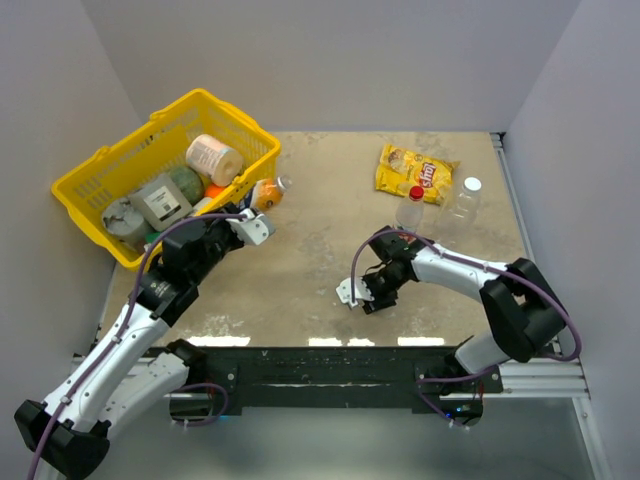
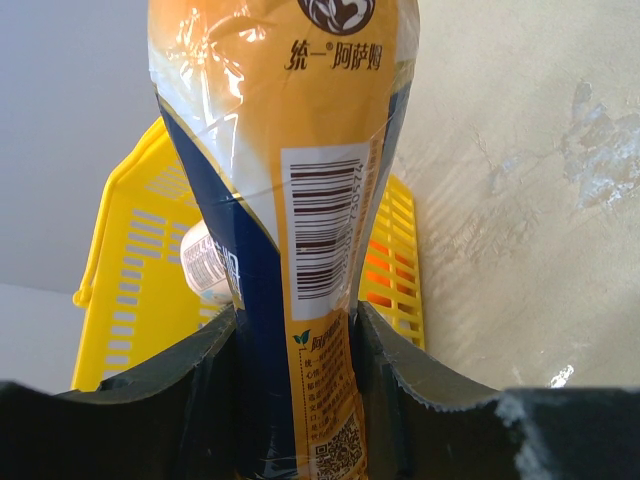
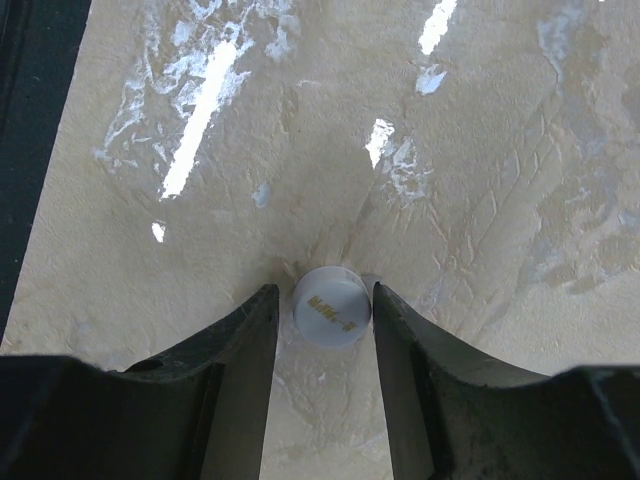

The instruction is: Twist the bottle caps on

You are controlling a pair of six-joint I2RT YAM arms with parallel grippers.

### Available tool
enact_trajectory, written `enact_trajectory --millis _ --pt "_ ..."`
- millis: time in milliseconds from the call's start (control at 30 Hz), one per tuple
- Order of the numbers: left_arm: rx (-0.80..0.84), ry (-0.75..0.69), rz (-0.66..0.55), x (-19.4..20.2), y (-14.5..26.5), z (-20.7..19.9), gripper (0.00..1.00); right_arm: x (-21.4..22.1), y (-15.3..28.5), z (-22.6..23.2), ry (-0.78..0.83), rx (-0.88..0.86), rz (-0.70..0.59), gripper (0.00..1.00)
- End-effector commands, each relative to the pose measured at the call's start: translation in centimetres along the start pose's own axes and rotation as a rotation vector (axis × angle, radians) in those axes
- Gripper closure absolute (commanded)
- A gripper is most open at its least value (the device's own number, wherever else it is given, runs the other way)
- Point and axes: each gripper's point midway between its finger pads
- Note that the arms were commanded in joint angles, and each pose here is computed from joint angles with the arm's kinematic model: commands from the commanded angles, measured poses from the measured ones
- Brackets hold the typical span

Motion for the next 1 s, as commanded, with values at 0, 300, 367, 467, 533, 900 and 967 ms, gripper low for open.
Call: enact_trajectory --millis 0,300,367,467,533,900,967 --pt "-0.026 0.017 -0.036 -0.7 -0.1 0.7 1.00 -1.1 0.0 -1.1 0.011 0.015 -0.028 0.55" --pt "-0.023 0.015 -0.037 -0.6 -0.2 0.5 1.00 -0.7 0.0 -0.9 0.005 0.009 -0.007 0.60" --pt "-0.021 0.013 -0.035 -0.5 -0.3 0.4 1.00 -0.9 0.4 -1.0 -0.007 0.013 -0.006 0.64" --pt "0.032 -0.003 -0.052 -0.7 -0.3 -0.6 1.00 -2.6 2.6 -2.1 -0.054 0.059 -0.033 0.68" --pt "0.099 -0.019 -0.079 -1.0 -0.2 -2.0 1.00 -5.7 5.7 -4.2 -0.068 0.131 -0.115 0.69" --pt "0.147 -0.096 -0.224 -4.4 -1.3 -2.3 1.00 -20.8 21.7 -12.7 -0.226 0.472 -0.568 1.00" --pt "0.140 -0.105 -0.236 -4.9 -1.4 -2.1 1.00 -22.2 23.3 -13.4 -0.210 0.515 -0.626 1.00"
Point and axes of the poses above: each gripper's point midway between its finger pads, its own y axis back along the fingers, its own z axis along the line the jaws close on, x = y × z, and after that the axes turned 2 degrees about y, right-handed
